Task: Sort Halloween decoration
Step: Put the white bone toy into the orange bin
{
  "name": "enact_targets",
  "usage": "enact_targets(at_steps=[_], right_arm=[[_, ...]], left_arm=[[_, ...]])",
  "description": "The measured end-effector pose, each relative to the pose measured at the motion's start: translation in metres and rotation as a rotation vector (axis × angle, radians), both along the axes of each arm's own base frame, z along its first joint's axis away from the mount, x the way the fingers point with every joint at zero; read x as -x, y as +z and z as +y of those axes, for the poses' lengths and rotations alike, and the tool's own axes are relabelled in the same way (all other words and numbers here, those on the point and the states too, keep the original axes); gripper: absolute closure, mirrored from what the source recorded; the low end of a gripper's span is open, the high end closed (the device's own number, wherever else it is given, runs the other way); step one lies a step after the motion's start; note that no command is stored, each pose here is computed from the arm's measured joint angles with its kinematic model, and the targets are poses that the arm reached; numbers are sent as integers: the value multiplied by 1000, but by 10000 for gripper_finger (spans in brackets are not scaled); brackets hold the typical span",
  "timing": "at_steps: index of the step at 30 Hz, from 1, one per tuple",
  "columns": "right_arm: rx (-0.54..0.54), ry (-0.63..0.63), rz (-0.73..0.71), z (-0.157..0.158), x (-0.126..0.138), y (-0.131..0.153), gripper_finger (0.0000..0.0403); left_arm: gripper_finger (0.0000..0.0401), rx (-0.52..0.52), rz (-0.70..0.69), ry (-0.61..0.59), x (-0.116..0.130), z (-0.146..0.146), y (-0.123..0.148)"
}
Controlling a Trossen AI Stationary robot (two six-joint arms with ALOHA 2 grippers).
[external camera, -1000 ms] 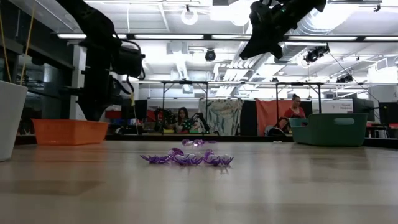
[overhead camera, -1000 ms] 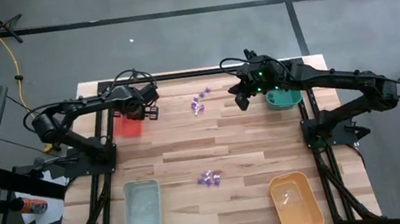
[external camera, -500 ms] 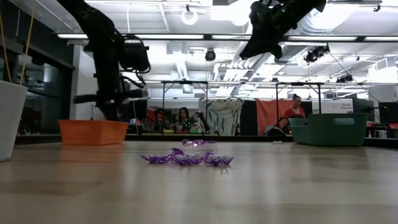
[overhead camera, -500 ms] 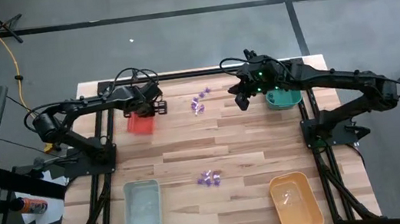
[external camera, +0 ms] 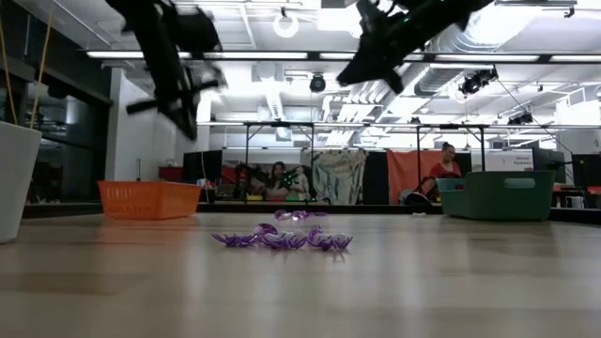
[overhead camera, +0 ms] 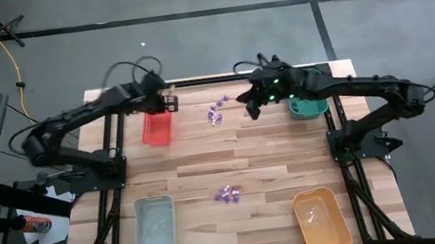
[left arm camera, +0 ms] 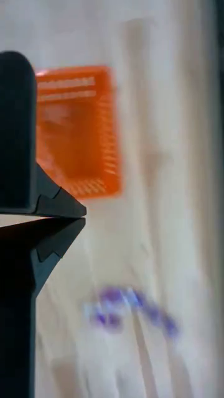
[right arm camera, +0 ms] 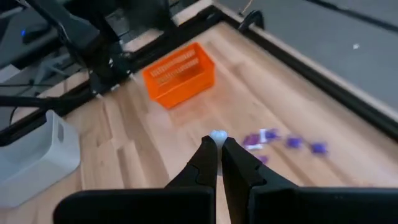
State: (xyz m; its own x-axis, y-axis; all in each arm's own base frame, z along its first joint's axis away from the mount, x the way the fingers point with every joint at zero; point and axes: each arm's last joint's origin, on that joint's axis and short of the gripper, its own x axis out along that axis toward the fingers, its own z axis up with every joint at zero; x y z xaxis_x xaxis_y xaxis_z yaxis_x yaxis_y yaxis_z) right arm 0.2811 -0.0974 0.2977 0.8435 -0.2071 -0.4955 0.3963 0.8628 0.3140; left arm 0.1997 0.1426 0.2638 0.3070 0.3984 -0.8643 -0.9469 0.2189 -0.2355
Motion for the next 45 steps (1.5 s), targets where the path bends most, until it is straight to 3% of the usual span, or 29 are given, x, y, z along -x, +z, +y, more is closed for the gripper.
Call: enact_targets(at_steps=[8,13,16,24,31,41,45], right_arm=[[-89,111,-123,21,-74,-57,403],[-158,117,-165,29,-122,-88,402],[-146,133,-171,28,-154,-96,403],[-121,137,-252,13,-229,-106,402],[-106,131,-274,2,-272,-110,402],[-89,66,-228,-3,-287,-128,401],[-82,59,-207,-4,-287,-131,371]], left_arm=[[401,-386,-350,-264,51,-56,91],[401,-521,-551,-306,85,-83,120],[401,-565,-624,-312,97,-91,128],[401,-578,-646,-326,103,-95,130],[401,-553,-646,-317,100,-94,128],[401,-532,-658,-301,98,-93,128],[401,-532,-658,-301,98,-93,128]])
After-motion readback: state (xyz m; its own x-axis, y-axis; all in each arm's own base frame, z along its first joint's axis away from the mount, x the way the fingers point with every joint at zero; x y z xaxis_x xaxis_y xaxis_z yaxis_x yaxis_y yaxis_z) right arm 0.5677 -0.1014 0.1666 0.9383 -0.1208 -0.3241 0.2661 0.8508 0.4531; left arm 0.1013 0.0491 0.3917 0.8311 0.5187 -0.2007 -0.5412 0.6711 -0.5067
